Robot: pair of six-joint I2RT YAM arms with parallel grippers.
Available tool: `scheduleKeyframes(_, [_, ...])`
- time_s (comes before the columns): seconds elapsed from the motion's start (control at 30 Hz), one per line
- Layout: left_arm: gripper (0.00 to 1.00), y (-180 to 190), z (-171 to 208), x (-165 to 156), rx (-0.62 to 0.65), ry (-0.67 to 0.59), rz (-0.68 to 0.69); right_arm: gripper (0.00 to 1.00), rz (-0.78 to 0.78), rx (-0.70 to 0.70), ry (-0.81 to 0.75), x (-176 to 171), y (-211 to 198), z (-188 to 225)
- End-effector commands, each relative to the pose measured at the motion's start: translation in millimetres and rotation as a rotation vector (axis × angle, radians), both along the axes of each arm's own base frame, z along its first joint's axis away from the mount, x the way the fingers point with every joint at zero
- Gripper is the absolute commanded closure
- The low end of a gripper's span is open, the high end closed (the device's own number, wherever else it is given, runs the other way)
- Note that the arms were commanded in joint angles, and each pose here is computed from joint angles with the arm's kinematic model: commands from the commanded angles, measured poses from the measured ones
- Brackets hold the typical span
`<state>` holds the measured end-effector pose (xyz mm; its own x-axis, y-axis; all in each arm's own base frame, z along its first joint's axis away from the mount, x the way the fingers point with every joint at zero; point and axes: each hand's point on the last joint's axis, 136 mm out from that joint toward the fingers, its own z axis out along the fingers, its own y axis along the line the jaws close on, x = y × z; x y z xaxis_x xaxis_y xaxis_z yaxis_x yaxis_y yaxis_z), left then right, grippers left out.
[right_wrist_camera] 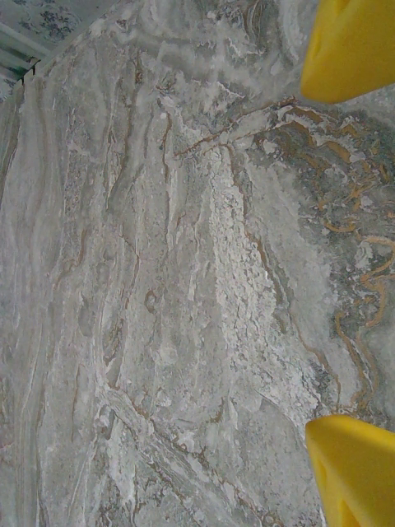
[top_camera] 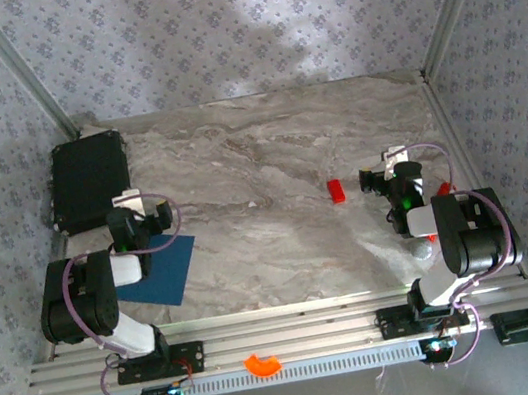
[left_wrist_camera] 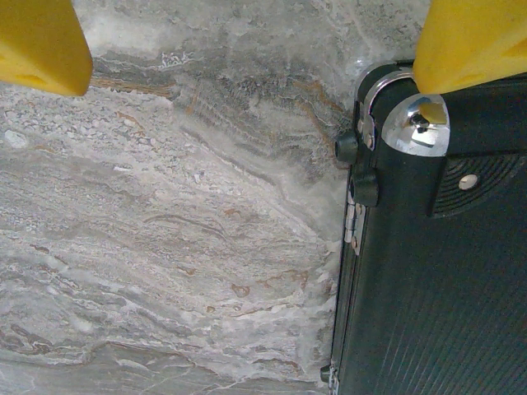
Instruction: Fold a paper plane with a square sheet of paper (pick it up from the middle)
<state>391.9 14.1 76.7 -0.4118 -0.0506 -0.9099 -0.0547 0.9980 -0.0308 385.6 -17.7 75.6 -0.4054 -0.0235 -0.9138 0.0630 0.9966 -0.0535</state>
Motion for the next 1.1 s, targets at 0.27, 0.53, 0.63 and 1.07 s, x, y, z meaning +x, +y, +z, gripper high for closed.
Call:
scheduleKeyframes(0.27, [0.00,-21,14,3,-0.016,-0.057,-0.149,0.01,0.058,0.043,-0.026,8,5,9])
scheduleKeyframes(0.53, [0.00,-18,17,5,-0.016,-0.042,-0.131,0.01,0.044,-0.019,-0.049,4,9,20])
scheduleKeyframes(0.63, [0.00,-19,32,2,-0.039,0.006,-0.128,0.01,0.042,-0.025,-0.054,-3,13,39])
scheduleKeyframes(1.07, [0.00,35,66,-89,-0.519,0.119,0.412,0.01,0.105,0.711,0.127,-80,71,100])
